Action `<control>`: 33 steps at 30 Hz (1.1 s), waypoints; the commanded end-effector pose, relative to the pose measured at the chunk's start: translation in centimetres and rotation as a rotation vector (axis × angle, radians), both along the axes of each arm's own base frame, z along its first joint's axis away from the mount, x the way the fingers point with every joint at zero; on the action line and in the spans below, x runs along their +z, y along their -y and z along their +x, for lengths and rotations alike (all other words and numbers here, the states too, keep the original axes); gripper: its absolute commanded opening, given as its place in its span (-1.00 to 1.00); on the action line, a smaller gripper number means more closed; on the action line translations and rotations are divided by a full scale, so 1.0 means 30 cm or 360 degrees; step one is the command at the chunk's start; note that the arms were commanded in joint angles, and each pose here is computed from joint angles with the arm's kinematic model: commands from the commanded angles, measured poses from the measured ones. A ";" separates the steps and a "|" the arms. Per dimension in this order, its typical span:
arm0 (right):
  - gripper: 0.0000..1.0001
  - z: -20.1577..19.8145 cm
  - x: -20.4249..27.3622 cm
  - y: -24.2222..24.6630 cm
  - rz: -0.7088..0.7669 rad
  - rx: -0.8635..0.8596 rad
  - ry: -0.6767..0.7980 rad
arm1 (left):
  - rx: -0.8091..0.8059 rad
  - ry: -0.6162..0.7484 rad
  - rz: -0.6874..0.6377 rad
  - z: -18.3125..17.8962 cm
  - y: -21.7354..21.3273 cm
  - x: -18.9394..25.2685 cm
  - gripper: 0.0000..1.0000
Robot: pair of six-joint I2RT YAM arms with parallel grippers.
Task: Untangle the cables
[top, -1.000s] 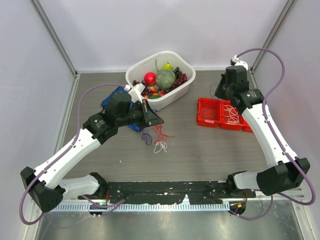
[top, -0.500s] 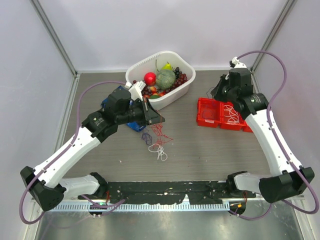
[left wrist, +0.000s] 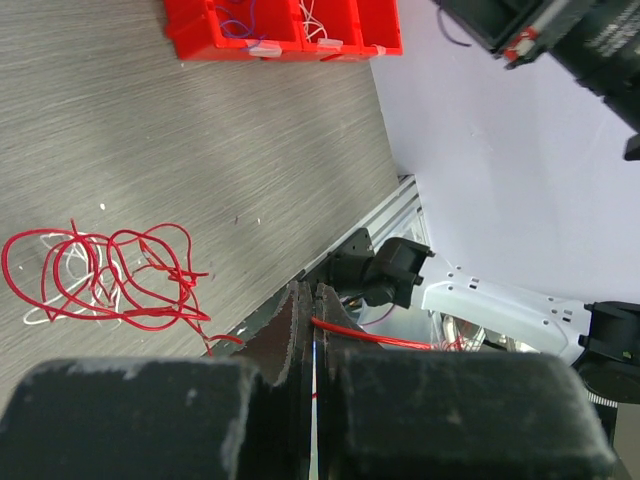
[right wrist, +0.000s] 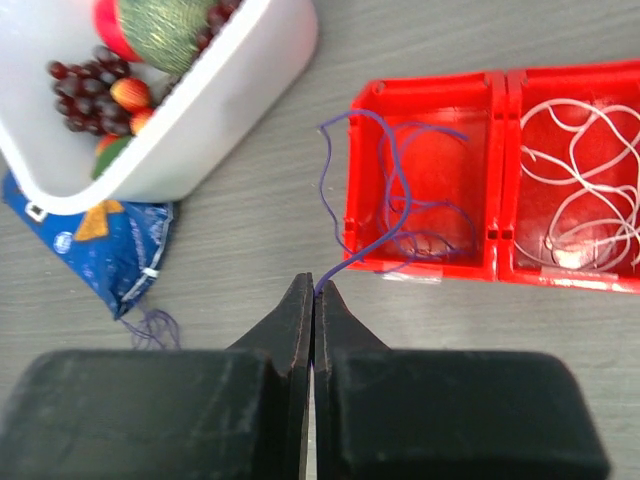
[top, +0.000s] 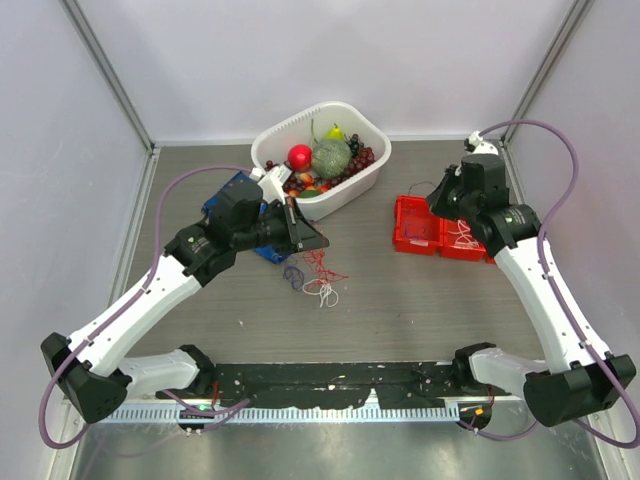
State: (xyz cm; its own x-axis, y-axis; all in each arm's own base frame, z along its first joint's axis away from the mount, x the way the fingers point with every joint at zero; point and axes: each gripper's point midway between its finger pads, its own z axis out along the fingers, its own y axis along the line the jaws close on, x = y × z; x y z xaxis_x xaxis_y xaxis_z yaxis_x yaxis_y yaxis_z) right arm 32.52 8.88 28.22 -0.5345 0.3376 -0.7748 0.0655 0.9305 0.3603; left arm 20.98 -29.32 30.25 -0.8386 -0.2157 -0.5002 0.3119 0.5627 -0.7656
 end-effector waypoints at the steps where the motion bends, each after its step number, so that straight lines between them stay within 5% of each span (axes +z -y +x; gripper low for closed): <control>1: -0.99 0.033 -0.050 0.042 -0.0063 -0.0110 -0.0021 | -0.0027 0.0059 -0.0087 -0.025 -0.005 0.070 -1.00; 19: -0.99 0.144 -0.341 0.258 -0.0662 -0.0381 -0.0466 | -0.0004 0.0093 -0.0083 -0.034 -0.034 0.102 -1.00; 26: -0.99 0.203 -0.366 0.150 -0.0466 -0.0216 -0.0483 | -0.0031 0.0070 -0.0080 -0.026 -0.015 0.088 -1.00; 33: -0.99 0.089 -0.509 -0.017 -0.0159 0.0031 -0.0654 | -0.0013 0.0080 -0.0081 -0.017 -0.021 0.092 -1.00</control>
